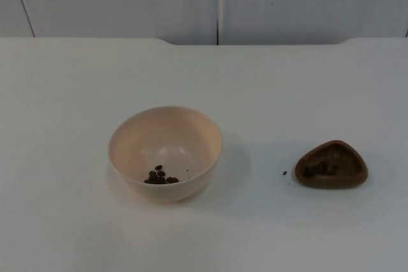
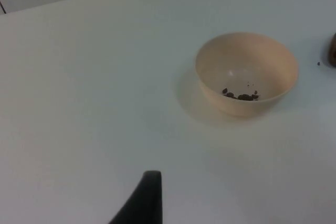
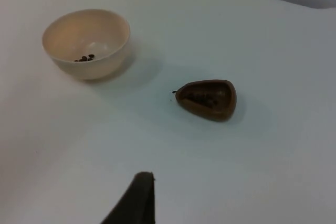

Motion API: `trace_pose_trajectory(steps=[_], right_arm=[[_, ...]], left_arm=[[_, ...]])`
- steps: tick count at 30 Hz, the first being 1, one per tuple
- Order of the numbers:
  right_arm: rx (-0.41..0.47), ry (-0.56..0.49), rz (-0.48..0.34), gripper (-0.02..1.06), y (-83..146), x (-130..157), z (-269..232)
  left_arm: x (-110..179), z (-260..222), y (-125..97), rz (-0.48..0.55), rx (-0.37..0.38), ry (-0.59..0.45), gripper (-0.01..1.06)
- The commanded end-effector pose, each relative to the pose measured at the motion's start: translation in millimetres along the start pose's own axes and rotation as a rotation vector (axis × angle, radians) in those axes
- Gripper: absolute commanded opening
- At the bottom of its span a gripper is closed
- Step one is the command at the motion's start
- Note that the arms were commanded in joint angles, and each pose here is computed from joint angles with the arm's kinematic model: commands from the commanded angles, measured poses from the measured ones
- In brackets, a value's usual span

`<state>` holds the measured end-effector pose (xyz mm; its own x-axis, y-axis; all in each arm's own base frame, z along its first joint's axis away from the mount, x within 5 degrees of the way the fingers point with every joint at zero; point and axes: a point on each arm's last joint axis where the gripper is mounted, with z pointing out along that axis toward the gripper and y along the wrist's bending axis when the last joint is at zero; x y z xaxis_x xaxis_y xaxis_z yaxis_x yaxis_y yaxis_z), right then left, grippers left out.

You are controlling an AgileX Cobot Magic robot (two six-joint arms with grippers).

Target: Pick up the bowl with the left hand and pour the coffee beans from the cup into the bowl with the right hand.

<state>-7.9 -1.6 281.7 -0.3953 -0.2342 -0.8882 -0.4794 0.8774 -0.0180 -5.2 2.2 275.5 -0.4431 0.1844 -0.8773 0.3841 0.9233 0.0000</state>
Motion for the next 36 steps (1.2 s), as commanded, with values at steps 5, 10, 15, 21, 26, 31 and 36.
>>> trace_pose_trajectory(steps=[5, 10, 15, 21, 26, 31, 36], right_arm=[[0.007, 0.000, 0.027, 1.05, -0.4, 1.3, 0.8], [0.007, -0.003, 0.027, 1.05, -0.4, 1.0, 0.8], [0.000, -0.005, 0.030, 1.05, 0.2, 0.8, 0.8], [0.003, -0.005, 0.031, 1.05, 0.2, 0.8, 0.8], [0.003, -0.005, 0.031, 1.05, 0.2, 0.8, 0.8], [0.003, -0.005, 0.031, 1.05, 0.2, 0.8, 0.8], [0.020, -0.005, 0.040, 1.05, 0.3, 0.8, 0.9]], left_arm=[[0.4, 1.0, -0.9, -0.004, 0.014, -0.007, 1.05], [0.2, 1.0, -0.9, -0.003, 0.013, -0.009, 1.05], [0.2, 1.0, -0.9, -0.003, 0.013, -0.009, 1.05], [0.2, 1.0, -0.7, -0.002, 0.012, -0.009, 1.05], [0.2, 1.0, -0.7, -0.002, 0.012, -0.009, 1.05], [0.2, 1.0, -0.7, -0.002, 0.012, -0.009, 1.05], [0.2, 1.0, -0.7, -0.002, 0.012, -0.009, 1.05]])
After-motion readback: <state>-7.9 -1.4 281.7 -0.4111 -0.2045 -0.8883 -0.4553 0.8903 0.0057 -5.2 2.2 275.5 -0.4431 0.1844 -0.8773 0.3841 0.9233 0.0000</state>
